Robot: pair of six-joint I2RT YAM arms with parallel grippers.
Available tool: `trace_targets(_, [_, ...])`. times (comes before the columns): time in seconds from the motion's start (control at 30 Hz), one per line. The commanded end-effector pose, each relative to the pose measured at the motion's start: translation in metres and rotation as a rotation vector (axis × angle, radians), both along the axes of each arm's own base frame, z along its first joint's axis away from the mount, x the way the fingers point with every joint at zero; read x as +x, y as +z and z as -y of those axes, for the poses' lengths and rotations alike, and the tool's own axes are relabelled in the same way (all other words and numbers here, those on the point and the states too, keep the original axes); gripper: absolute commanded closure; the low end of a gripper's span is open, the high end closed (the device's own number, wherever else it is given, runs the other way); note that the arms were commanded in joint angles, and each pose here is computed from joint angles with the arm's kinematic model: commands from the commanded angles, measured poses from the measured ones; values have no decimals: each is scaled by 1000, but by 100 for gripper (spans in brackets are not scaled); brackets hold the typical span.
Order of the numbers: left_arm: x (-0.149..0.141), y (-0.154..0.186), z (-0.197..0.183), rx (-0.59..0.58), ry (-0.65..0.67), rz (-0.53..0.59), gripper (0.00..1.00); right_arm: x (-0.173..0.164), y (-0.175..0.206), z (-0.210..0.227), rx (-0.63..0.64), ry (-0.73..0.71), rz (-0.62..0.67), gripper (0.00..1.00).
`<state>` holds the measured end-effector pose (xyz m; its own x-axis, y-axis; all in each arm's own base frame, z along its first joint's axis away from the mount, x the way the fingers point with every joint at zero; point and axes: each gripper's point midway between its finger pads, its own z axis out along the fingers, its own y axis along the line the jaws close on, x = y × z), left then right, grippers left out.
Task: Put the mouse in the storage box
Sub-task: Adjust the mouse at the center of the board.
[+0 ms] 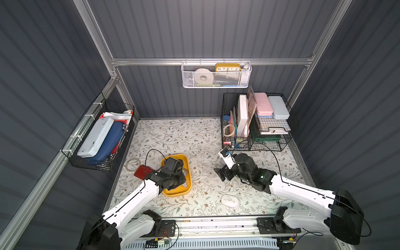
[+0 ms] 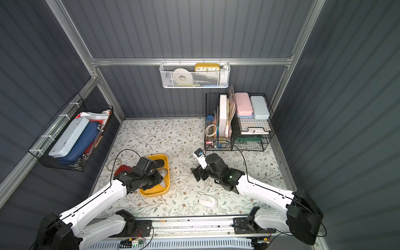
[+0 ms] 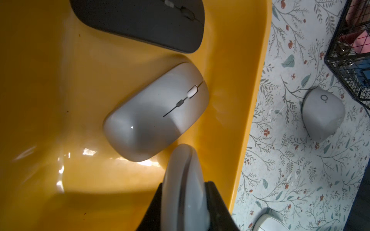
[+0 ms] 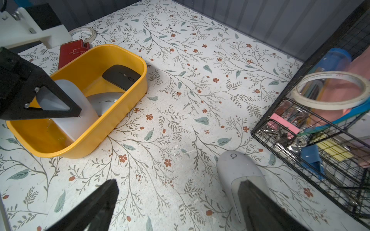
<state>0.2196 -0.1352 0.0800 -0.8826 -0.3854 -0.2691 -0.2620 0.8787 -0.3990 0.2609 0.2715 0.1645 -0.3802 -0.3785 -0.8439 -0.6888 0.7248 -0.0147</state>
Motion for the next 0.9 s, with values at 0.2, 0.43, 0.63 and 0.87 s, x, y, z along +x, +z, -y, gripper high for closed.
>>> trace_targets(0.2, [14, -19, -14, 126, 21, -3, 100, -1, 0, 0, 12, 2, -6, 1])
trace_targets(0.43, [14, -16, -27, 160, 62, 4, 100, -1, -2, -1, 8, 5, -11, 1])
trace_targets(0.63, [7, -11, -35, 175, 91, -4, 100, -1, -1, -2, 12, 8, -11, 1])
trace_targets(0.87, [5, -10, -29, 120, 78, 19, 100, -1, -1, -2, 13, 13, -14, 1])
